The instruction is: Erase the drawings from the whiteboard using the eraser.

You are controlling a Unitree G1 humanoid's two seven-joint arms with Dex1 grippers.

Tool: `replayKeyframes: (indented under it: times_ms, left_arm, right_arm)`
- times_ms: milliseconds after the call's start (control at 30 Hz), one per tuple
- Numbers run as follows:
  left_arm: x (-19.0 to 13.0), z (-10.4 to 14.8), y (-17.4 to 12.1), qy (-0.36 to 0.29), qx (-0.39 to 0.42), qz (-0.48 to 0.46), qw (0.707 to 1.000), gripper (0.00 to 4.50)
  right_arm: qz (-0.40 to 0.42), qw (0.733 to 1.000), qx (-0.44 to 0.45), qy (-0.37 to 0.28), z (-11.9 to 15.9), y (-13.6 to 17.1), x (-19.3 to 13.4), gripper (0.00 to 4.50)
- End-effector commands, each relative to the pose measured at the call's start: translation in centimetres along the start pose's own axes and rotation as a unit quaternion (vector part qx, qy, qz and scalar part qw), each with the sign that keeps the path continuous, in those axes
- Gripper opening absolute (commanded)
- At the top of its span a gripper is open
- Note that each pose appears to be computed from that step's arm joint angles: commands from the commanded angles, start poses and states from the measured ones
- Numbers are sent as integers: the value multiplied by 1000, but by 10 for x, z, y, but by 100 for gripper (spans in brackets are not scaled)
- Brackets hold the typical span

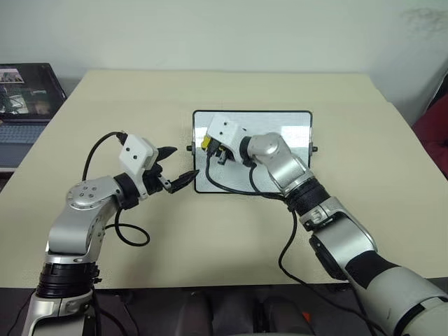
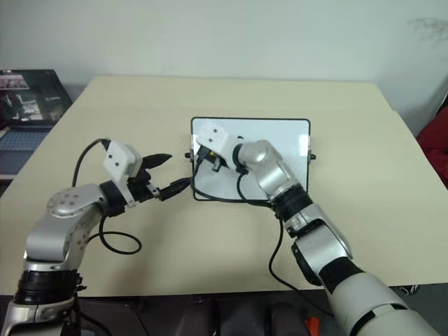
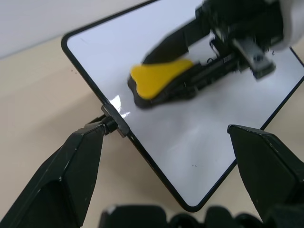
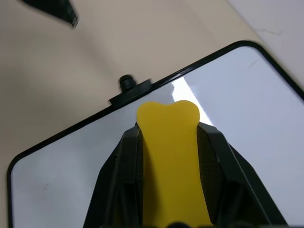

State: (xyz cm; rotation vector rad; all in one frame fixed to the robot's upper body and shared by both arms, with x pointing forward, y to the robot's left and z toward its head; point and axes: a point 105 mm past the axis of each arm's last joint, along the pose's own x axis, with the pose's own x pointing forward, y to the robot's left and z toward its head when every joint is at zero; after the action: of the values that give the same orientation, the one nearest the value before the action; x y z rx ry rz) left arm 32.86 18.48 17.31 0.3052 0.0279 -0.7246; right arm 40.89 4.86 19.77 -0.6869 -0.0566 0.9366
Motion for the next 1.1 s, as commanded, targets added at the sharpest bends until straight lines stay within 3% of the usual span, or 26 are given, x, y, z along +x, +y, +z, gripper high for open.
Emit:
replayKeyframes:
  times_ms: [33, 233, 433, 600, 733, 833, 933, 1100]
  left_arm:
    - [-1, 14, 2, -23, 21, 6, 1000, 450]
    - [-1, 13, 2, -23, 21, 6, 1000, 450]
    - [-1, 13, 0, -24, 18, 7, 1000, 450]
    - [0, 13, -1, -26, 17, 5, 1000, 450]
    - [2, 15, -2, -29, 15, 3, 999, 450]
    - [2, 15, -3, -32, 13, 2, 999, 450]
    - [0, 14, 0, -34, 10, 11, 999, 450]
    - [-4, 16, 5, -50, -2, 38, 998, 450]
  right_arm:
    - [-47, 999, -18, -15, 13, -21, -3, 120]
    - [-56, 998, -21, -2, 3, -20, 4, 120]
    - [-2, 998, -22, 55, -44, 12, 7, 120]
    - [23, 998, -15, 64, -56, 29, 7, 120]
    - [8, 999, -10, 40, -44, 22, 5, 120]
    - [-30, 999, 9, -27, -8, -2, -9, 120]
    - [-68, 992, 39, -94, 23, -24, -46, 120]
    - [-107, 981, 98, -131, 22, -25, -109, 120]
